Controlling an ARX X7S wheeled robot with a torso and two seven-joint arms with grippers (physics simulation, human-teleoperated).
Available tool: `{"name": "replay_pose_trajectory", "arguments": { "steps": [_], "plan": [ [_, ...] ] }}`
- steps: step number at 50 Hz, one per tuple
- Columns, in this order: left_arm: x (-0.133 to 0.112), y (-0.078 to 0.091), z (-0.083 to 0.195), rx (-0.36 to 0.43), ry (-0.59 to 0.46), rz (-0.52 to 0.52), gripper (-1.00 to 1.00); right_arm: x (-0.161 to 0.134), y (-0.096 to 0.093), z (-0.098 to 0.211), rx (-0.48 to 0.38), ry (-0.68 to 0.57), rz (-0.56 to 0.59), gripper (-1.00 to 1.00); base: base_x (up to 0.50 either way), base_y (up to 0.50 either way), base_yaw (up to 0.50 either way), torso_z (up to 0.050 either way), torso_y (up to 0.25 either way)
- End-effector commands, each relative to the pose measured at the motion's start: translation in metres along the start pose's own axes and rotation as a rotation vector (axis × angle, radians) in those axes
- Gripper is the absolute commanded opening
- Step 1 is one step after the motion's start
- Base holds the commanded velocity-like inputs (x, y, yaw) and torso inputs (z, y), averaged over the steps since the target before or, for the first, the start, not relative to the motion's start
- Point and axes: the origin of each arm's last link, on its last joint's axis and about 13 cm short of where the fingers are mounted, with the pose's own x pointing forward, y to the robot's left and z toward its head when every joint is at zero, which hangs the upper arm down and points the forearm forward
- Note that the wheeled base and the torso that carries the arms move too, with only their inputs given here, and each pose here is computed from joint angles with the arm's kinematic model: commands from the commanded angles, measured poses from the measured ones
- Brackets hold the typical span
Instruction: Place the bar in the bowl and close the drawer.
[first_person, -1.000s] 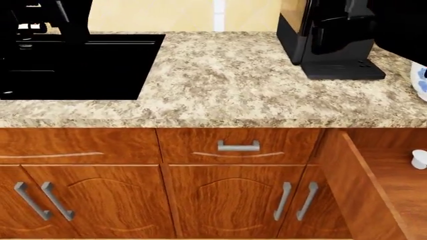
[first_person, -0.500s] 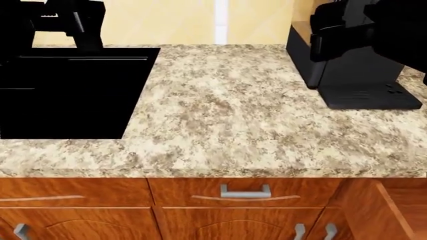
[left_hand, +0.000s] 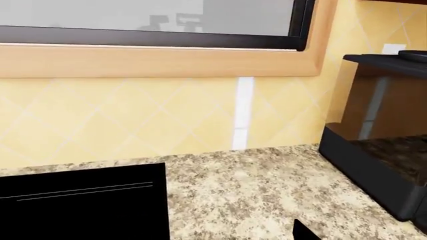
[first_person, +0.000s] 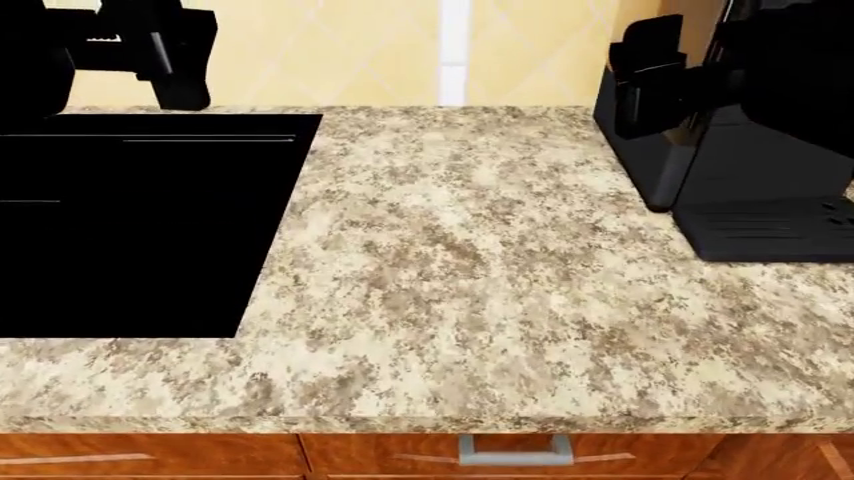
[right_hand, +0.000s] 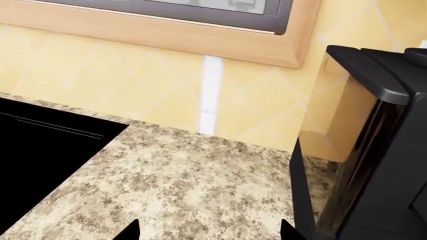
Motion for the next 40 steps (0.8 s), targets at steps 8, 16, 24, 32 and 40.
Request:
{"name": "replay_pose_trajectory", "arguments": {
  "steps": [8,16,24,32,40],
  "plan": [
    [0.0011,-0.0005,-0.0019,0.015,0.001,0.011,1.0,-0.0021,-0.0006,-0.0055,0.016,-0.034,0.016,1.0,0.0,0.0,0.0,0.0,0.0],
    [0.0019,-0.0005,-0.0031,0.016,0.003,0.011,1.0,-0.0066,0.0004,-0.0068,-0.007,-0.066,0.021,1.0,0.0,0.0,-0.25,0.0,0.0],
    [0.0014,-0.0014,-0.0027,0.019,0.002,0.007,1.0,-0.0071,0.0004,-0.0075,-0.009,-0.07,0.022,1.0,0.0,0.0,-0.5,0.0,0.0],
    [0.0016,-0.0014,-0.0031,0.019,0.003,0.005,1.0,-0.0087,0.0015,-0.0086,-0.021,-0.065,0.024,1.0,0.0,0.0,-0.5,0.0,0.0],
    [0.0024,-0.0017,-0.003,0.017,0.004,0.001,1.0,-0.0093,0.002,-0.0097,-0.027,-0.058,0.026,1.0,0.0,0.0,-0.5,0.0,0.001]
  ]
}}
